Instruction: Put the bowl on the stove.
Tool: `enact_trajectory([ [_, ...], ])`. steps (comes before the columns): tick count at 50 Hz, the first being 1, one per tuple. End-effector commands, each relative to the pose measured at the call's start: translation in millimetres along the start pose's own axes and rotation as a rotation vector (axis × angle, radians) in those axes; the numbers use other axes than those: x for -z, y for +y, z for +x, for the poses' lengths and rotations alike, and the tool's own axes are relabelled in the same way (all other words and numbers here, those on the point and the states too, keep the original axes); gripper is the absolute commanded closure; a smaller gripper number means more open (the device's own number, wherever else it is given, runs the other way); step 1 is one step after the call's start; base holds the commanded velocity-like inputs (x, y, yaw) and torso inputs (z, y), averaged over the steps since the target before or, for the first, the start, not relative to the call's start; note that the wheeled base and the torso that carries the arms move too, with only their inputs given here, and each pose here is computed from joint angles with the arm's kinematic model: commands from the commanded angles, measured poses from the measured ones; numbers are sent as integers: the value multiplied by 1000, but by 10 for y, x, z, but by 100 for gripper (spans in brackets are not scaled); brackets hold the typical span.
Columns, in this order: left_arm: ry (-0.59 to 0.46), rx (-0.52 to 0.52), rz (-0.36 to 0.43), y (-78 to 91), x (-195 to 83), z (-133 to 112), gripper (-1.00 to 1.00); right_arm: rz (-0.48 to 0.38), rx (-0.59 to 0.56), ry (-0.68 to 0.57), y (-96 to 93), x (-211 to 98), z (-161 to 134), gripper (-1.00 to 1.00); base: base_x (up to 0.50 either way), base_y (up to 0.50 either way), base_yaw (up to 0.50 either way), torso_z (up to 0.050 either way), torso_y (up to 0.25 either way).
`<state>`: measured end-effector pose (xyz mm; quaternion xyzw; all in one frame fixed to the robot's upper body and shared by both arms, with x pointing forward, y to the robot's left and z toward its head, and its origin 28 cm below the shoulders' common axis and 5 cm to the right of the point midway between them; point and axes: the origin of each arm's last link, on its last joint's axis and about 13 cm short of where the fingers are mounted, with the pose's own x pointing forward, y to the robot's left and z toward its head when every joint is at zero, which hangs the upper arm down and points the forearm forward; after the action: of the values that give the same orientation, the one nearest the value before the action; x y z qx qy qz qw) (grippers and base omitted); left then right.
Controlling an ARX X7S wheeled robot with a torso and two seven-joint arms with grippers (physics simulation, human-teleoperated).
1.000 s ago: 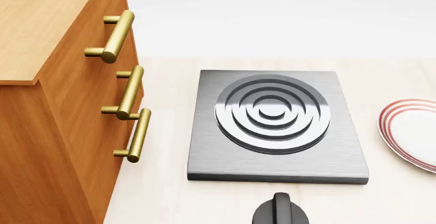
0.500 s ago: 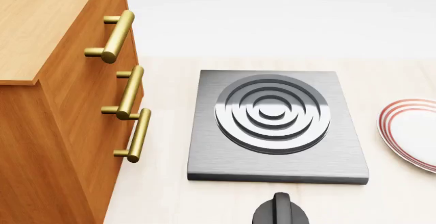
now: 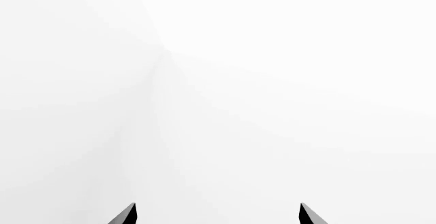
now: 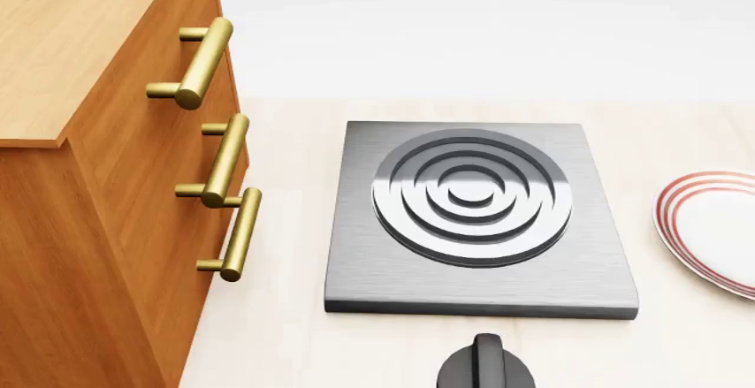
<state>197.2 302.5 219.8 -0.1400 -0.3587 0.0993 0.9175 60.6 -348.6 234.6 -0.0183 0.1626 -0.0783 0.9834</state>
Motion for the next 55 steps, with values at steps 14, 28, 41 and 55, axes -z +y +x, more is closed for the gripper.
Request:
enact_trajectory([
  [14,5,4,2,-7,17,-10,-100,57,11,71,75,200,404,-100,0,0,0,0,0],
  [28,1,12,7,-16,-7,1,-100,101,61,129,32,279,562,-100,0,0,0,0,0],
  [41,4,18,9,-25,2,3,-100,123,113,150,13,335,695,-100,0,0,0,0,0],
  [55,7,21,10,-27,13,0,-100,76,119,236,83,383,931,-100,0,0,0,0,0],
])
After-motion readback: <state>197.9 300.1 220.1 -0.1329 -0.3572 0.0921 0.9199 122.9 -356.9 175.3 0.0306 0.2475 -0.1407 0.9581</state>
